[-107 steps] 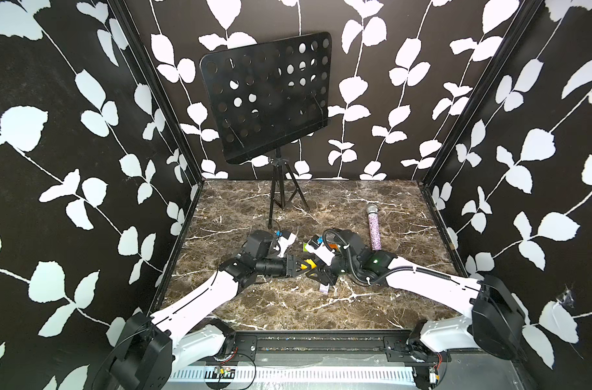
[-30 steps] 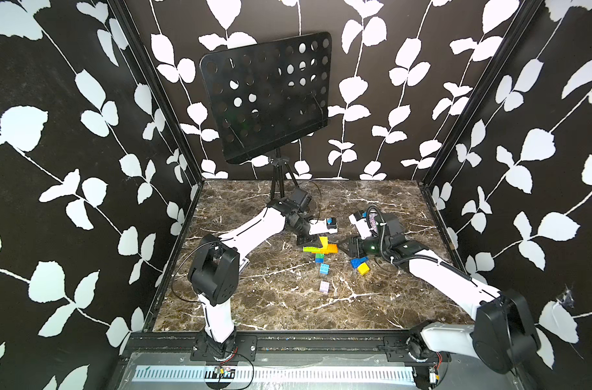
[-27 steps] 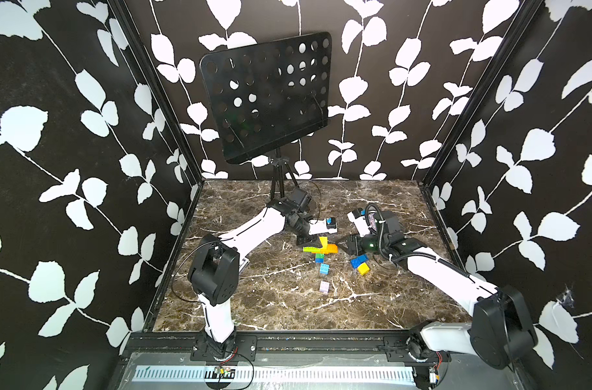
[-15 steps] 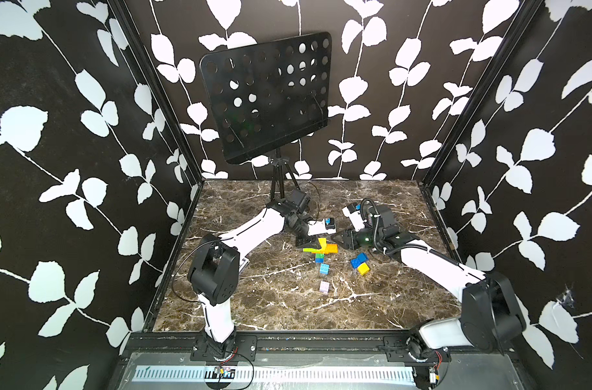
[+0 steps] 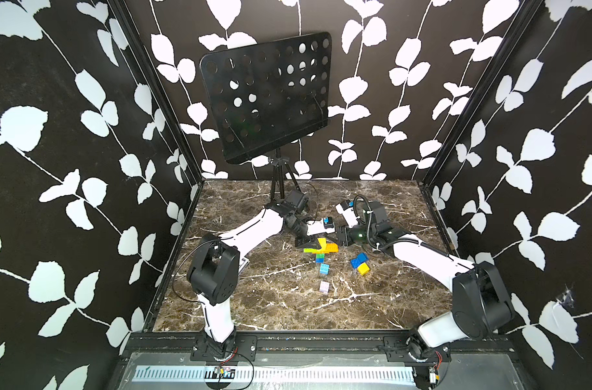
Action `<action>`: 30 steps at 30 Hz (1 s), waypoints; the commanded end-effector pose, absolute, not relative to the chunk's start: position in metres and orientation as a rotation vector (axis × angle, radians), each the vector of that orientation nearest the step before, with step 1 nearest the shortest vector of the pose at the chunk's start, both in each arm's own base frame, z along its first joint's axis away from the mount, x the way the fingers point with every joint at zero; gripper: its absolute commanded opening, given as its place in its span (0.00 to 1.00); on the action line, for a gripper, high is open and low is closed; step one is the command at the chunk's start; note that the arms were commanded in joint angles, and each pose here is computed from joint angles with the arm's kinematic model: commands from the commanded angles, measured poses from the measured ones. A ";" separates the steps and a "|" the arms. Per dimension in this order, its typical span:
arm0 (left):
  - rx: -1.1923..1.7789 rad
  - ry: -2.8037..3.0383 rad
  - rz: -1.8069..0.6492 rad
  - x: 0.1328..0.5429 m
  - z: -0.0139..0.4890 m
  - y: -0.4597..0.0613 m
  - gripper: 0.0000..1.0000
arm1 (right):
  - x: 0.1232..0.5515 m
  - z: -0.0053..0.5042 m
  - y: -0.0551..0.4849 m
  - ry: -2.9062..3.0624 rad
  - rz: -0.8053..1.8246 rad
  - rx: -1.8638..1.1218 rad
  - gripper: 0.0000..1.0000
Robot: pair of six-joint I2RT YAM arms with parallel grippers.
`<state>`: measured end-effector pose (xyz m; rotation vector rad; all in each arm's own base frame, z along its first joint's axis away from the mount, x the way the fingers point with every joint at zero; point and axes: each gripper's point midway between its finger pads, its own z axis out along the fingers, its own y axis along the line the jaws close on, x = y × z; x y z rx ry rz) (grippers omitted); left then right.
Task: Assemble a fork with lego
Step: Assemble the lego brick with the lego brick.
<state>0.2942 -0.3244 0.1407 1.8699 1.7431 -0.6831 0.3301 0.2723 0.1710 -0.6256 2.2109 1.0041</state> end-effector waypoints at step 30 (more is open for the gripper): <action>1.896 1.895 -0.638 0.281 0.115 -0.301 0.19 | 0.304 0.077 0.263 2.450 0.779 -0.747 0.47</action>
